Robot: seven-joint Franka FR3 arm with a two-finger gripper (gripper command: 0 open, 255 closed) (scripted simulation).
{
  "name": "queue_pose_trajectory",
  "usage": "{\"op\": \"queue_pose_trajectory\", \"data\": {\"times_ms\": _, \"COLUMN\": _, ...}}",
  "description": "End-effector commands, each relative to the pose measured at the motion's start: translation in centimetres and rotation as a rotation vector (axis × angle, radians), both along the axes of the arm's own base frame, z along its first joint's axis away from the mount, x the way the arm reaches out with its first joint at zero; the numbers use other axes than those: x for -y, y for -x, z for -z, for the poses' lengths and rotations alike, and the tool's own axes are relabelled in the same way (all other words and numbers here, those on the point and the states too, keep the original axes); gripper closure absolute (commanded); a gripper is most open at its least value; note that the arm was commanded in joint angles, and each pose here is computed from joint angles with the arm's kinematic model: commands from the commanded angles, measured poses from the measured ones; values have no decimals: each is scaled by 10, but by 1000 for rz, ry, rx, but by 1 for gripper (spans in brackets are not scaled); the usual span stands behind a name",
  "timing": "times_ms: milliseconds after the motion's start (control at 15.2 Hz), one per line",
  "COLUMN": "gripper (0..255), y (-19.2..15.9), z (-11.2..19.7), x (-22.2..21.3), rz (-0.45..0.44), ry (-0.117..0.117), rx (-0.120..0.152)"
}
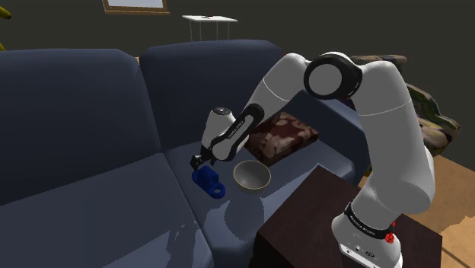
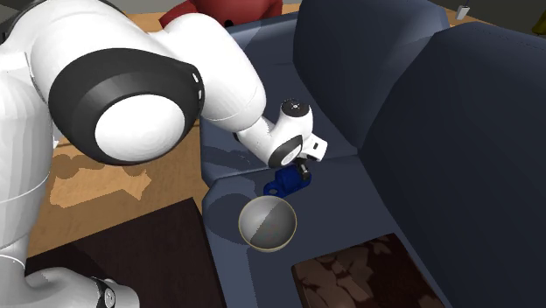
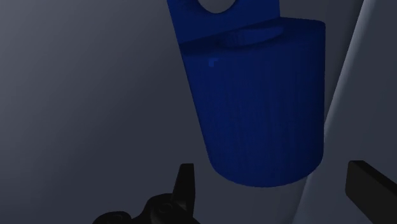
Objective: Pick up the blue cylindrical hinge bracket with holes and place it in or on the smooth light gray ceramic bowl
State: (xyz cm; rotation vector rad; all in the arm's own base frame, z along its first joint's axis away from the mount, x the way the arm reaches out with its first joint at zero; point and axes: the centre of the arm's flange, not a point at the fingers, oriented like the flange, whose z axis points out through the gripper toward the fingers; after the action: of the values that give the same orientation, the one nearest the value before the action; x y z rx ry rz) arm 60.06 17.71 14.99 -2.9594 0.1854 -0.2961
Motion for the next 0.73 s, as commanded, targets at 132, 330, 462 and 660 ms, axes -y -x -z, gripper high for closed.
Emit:
{"op": "queue_pose_trajectory", "data": {"times_ms": 132, "gripper": 0, "y": -3, "z": 13, "x": -2, "rz": 0, "ry": 0, "rx": 1}}
{"op": "queue_pose_trajectory", "data": {"times_ms": 330, "gripper": 0, "y": -3, "z": 13, "x": -2, "rz": 0, "ry": 0, "rx": 1}}
{"op": "queue_pose_trajectory", "data": {"times_ms": 462, "gripper": 0, "y": -3, "z": 13, "x": -2, "rz": 0, "ry": 0, "rx": 1}}
{"op": "queue_pose_trajectory", "data": {"times_ms": 660, "gripper": 255, "y": -3, "z": 13, "x": -2, "rz": 0, "ry": 0, "rx": 1}}
